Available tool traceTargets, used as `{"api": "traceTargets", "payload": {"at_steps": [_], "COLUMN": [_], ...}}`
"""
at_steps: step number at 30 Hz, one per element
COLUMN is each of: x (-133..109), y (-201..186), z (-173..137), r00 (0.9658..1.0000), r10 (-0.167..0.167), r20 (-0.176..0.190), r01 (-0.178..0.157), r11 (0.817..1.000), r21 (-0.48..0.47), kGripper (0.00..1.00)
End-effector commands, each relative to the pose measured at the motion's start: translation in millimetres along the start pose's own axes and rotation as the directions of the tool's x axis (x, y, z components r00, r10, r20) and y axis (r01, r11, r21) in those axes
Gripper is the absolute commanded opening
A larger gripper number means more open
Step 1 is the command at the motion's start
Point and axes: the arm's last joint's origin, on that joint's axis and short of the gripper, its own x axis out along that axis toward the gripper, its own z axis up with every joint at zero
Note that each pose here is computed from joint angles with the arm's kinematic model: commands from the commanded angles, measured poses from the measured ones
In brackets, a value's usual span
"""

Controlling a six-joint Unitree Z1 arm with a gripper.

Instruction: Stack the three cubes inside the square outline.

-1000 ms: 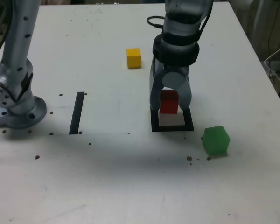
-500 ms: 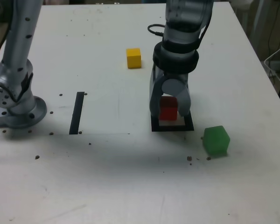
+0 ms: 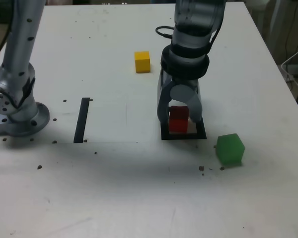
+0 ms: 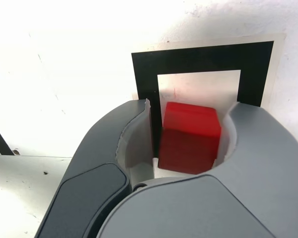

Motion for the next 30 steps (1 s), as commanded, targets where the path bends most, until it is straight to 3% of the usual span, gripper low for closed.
{"api": "traceTargets", "payload": {"at_steps": [1, 5, 11, 17, 30], "x": [0, 1, -2, -4, -12], "y": [0, 0, 1, 2, 2], "z": [2, 1, -2, -6, -9], "r00": [1.0, 0.9999, 0.9998, 0.9993, 0.9993], "r10": [0.005, 0.01, 0.019, 0.034, 0.038], "r20": [0.006, 0.007, 0.005, -0.012, -0.004], "r01": [-0.005, -0.01, -0.019, -0.035, -0.038], "r11": [1.0, 1.0, 1.0, 0.999, 0.999], "r21": [0.005, 0.012, 0.01, -0.006, -0.001], "kGripper": [0.69, 0.81, 0.86, 0.98, 0.99]}}
